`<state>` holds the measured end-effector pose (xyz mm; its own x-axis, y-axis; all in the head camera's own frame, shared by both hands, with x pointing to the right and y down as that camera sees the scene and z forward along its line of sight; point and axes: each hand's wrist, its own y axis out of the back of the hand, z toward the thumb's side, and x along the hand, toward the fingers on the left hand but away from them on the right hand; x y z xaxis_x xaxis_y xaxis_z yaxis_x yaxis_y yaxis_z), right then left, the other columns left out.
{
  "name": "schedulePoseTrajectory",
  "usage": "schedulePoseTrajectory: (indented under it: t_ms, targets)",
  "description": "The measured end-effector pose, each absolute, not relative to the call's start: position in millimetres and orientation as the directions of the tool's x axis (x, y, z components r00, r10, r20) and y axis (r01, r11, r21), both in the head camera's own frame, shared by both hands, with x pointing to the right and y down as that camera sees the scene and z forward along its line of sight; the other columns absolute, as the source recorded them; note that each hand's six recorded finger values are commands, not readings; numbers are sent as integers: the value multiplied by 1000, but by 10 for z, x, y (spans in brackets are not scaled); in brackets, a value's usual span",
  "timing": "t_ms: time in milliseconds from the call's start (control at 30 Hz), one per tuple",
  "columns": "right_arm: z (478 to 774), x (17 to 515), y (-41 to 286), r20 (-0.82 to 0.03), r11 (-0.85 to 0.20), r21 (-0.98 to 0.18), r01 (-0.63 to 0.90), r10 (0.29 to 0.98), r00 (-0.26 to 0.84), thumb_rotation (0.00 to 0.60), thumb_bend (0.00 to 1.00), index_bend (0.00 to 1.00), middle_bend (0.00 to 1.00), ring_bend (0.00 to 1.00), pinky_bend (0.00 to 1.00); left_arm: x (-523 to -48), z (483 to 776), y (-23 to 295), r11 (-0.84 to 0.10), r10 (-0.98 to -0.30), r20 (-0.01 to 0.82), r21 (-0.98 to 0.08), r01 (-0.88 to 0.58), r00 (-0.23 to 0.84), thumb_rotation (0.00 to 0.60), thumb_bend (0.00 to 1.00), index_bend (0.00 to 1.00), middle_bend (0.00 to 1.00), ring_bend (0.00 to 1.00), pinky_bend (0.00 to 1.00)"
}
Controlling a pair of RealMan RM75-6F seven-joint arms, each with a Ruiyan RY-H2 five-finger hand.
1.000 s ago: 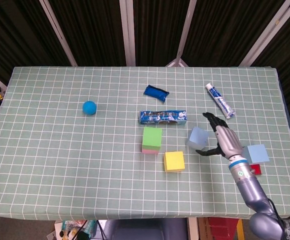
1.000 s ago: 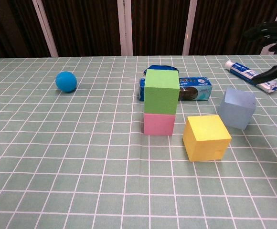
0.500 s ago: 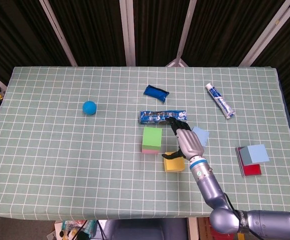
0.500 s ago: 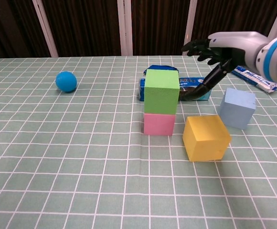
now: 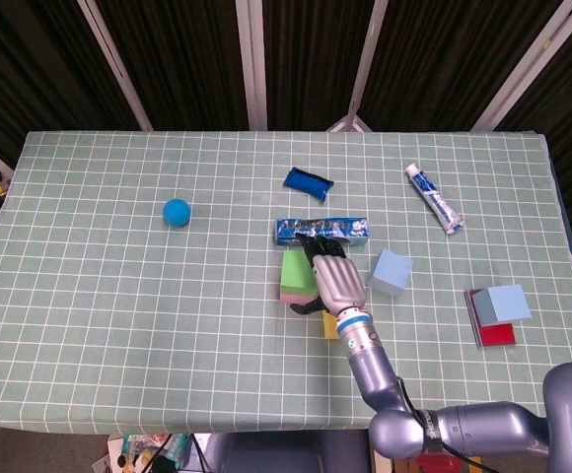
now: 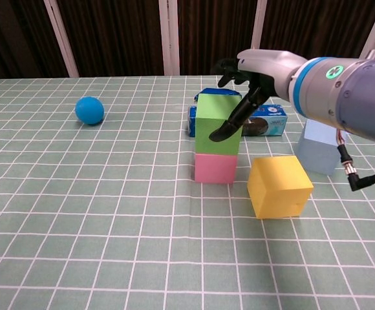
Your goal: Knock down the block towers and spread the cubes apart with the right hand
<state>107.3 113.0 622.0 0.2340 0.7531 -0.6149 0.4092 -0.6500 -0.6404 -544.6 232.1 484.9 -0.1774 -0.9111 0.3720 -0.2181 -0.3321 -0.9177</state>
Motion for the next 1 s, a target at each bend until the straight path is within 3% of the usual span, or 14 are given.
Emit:
schedulePoseTrajectory:
  t_ms: [367, 567, 1000]
  targets:
    - [6315, 985, 1085, -610, -632, -680, 373, 769, 191, 600, 124, 118, 370, 116, 0, -5463, 4857, 2306, -332, -909, 373, -917, -219, -183, 600, 255, 106, 0, 0, 0]
    - [6347, 950, 1066, -597, -618, -693, 372, 780, 185, 600, 124, 208, 561, 272, 0, -5457, 4869, 2301, -334, -909, 374, -918, -215, -185, 600, 255, 108, 0, 0, 0]
    - [6148, 953, 965, -523, -536, -725, 432, 837, 162, 600, 124, 215, 585, 289, 0, -5464, 4855, 2308, -331, -909, 372, -918, -220, -187, 600, 255, 117, 0, 0, 0]
